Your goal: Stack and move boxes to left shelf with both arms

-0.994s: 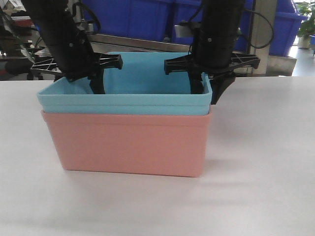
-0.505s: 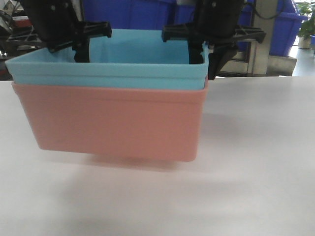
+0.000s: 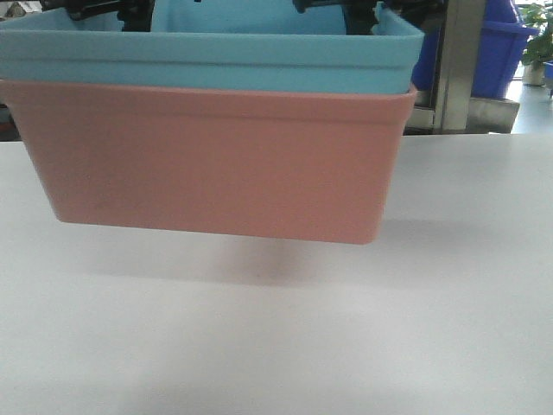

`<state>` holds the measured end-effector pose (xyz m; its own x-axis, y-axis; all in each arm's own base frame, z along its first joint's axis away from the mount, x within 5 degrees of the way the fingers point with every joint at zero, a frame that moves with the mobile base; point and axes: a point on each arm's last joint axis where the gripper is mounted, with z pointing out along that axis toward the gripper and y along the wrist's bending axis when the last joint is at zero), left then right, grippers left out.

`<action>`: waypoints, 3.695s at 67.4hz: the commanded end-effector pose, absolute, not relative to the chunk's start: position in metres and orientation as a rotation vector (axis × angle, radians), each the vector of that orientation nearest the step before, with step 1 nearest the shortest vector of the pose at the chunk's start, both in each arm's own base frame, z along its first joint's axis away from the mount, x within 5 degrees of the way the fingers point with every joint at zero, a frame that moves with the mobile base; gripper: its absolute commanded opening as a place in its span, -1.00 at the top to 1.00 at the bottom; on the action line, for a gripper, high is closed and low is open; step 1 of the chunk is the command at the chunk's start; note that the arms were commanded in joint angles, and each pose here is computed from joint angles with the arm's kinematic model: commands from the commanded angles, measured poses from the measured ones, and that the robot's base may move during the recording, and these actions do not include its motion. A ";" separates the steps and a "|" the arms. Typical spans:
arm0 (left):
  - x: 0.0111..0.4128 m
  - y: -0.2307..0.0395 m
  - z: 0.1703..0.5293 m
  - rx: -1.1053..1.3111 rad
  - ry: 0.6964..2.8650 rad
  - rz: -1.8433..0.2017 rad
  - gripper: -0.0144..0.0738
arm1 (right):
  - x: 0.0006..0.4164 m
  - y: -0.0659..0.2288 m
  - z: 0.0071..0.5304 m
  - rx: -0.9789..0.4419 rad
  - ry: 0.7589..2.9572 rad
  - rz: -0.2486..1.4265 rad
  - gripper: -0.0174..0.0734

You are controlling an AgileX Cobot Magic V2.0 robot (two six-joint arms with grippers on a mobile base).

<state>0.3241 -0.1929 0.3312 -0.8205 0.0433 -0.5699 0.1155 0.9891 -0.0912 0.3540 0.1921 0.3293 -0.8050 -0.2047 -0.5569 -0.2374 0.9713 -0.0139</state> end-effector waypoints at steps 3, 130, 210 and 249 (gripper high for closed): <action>0.294 -0.212 0.378 0.186 2.382 -0.358 0.68 | 0.346 0.195 0.372 -0.297 2.323 0.149 0.54; 0.258 -0.244 0.395 0.218 2.261 -0.373 0.68 | 0.255 0.213 0.403 -0.410 2.156 0.313 0.54; 0.260 -0.246 0.391 0.221 2.277 -0.357 0.68 | 0.254 0.210 0.399 -0.407 2.202 0.275 0.54; 0.260 -0.246 0.391 0.221 2.277 -0.357 0.68 | 0.254 0.211 0.399 -0.407 2.202 0.275 0.49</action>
